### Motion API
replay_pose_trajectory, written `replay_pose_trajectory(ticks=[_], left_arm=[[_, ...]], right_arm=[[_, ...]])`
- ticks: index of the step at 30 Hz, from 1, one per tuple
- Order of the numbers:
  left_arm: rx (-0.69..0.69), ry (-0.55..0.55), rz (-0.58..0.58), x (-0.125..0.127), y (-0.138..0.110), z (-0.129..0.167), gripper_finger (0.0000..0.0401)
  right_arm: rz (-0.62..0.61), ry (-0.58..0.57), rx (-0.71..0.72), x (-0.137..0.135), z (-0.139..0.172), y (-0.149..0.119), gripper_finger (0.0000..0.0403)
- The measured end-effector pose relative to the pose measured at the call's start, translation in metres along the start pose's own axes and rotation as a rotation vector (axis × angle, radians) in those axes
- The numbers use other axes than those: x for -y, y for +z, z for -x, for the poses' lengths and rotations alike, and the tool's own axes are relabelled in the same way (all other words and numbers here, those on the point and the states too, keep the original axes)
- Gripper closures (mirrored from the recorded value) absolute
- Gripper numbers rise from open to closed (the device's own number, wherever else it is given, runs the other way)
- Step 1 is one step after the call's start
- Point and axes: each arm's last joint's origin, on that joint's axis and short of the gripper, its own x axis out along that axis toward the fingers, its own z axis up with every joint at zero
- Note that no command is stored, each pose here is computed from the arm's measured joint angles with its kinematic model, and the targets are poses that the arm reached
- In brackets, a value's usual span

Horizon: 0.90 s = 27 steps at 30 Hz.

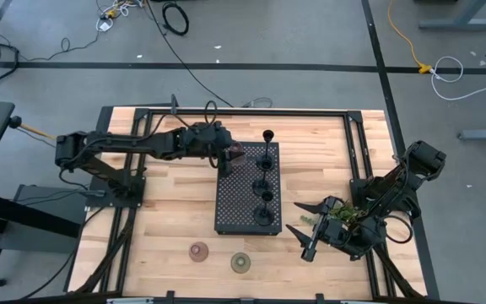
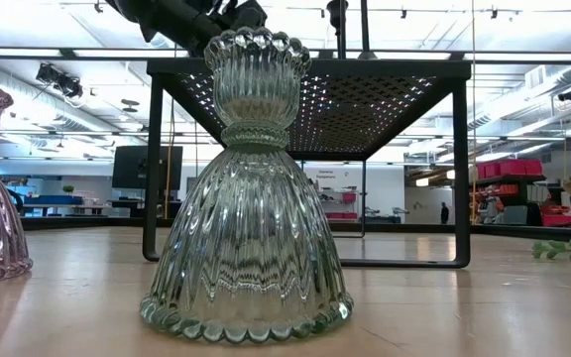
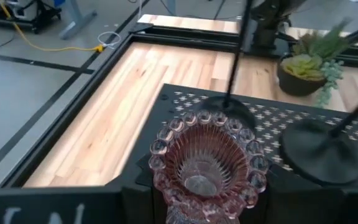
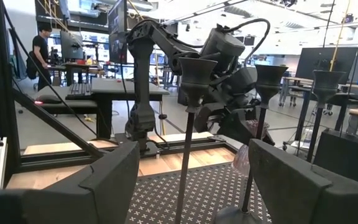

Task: Pick & Place candle stick holders
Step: Put the pink glass candle holder on the shelf

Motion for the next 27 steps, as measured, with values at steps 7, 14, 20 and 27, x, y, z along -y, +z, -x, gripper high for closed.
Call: replay_pose_trajectory(ticks=[7, 14, 20, 27], left_arm=[[-0.006, -0.02, 0.009, -0.0009, -0.0005, -0.0001, 0.0271], [-0.007, -0.007, 0.009, -0.0013, -0.0007, -0.0001, 0.0254], [-0.007, 0.024, 0.004, -0.0024, -0.0007, -0.0001, 0.0253], [-0.006, 0.049, 0.014, -0.01, -0.0006, -0.0005, 0.025]], right_arm=[[0.001, -0.002, -0.001, 0.0001, -0.0002, -0.0001, 0.0104], [0.001, -0.002, -0.001, 0.0001, -0.0002, 0.0, 0.0104], [0.001, -0.002, -0.001, 0.0001, -0.0002, 0.0, 0.0104], [-0.001, -0.002, -0.001, 0.0001, -0.0002, 0.0, 0.0104]])
